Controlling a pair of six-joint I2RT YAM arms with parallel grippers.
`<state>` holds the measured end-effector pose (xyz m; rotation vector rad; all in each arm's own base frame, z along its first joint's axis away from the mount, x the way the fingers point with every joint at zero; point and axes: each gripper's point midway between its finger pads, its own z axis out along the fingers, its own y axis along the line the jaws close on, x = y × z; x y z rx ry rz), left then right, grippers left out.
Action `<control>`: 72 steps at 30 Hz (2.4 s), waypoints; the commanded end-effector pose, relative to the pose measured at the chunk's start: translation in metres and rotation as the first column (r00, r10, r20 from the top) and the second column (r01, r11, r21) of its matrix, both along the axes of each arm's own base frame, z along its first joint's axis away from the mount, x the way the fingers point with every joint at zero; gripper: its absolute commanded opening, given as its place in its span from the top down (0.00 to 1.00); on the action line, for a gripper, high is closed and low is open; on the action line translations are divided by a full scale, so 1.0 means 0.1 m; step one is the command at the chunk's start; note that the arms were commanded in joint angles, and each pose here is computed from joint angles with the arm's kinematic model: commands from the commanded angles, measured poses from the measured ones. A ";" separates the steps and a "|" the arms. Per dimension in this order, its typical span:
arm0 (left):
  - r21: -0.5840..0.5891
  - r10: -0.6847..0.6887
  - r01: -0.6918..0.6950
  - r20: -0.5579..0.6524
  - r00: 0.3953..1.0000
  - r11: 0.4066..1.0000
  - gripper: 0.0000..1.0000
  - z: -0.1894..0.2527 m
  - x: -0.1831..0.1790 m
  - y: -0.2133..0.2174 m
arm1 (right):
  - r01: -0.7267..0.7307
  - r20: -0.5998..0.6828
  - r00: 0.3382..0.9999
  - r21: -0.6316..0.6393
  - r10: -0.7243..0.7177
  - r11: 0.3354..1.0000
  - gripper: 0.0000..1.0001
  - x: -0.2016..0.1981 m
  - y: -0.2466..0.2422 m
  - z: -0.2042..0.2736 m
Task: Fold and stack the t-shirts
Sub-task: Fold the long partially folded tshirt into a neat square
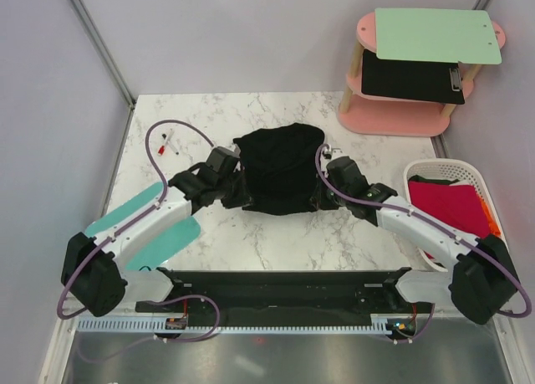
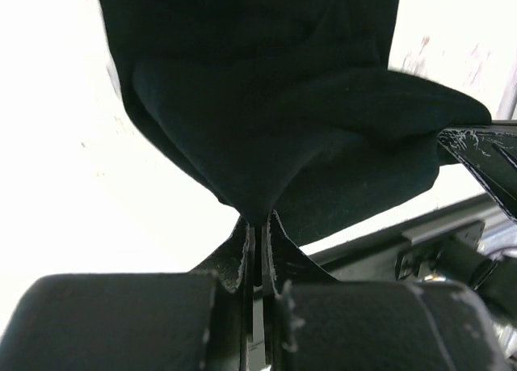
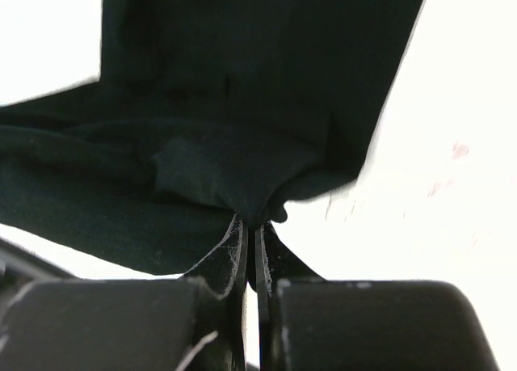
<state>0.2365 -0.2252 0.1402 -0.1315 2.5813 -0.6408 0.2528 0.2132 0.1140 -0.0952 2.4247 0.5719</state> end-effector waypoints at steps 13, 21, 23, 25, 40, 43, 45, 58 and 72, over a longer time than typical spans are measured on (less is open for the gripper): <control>0.053 -0.027 0.021 0.124 0.992 0.998 0.98 0.39 1.37 0.00 | 0.082 0.180 0.981 -0.044 -0.072 0.996 0.98 1.45 0.11 0.45; 0.026 -0.020 0.018 0.120 0.993 1.000 0.98 0.35 1.88 -0.02 | 0.144 0.207 0.969 -0.043 -0.132 0.989 0.97 1.98 0.02 0.48; 0.004 -0.018 0.018 0.107 0.994 1.000 0.98 0.30 2.04 -0.02 | 0.148 0.210 0.968 -0.043 -0.136 0.988 0.97 2.13 0.04 0.46; -0.024 -0.025 0.027 0.066 0.998 0.999 0.98 0.16 2.15 -0.04 | 0.161 0.202 0.968 -0.058 -0.146 0.985 0.96 2.27 0.01 0.34; -0.070 -0.004 0.011 0.110 0.994 0.997 0.00 0.34 2.44 0.08 | 0.254 0.456 0.848 0.097 -0.270 0.962 0.02 2.73 -0.20 0.87; -0.077 -0.007 0.017 0.125 0.992 0.997 0.00 0.32 2.20 0.11 | 0.242 0.451 0.854 0.094 -0.258 0.966 0.02 2.54 -0.26 0.90; -0.077 -0.012 0.022 0.121 0.993 0.997 0.00 0.24 2.02 0.10 | 0.202 0.434 0.873 0.090 -0.221 0.975 0.10 2.43 -0.21 0.83; -0.006 0.004 -0.003 0.093 0.996 1.000 0.02 -0.06 1.39 0.27 | 0.141 0.261 0.956 0.000 -0.137 0.990 1.00 3.08 0.15 -0.14; 0.344 0.160 -0.150 0.001 0.987 0.927 0.01 -0.25 0.93 1.08 | 0.132 0.352 0.925 0.052 -0.142 0.990 0.99 3.27 0.22 0.23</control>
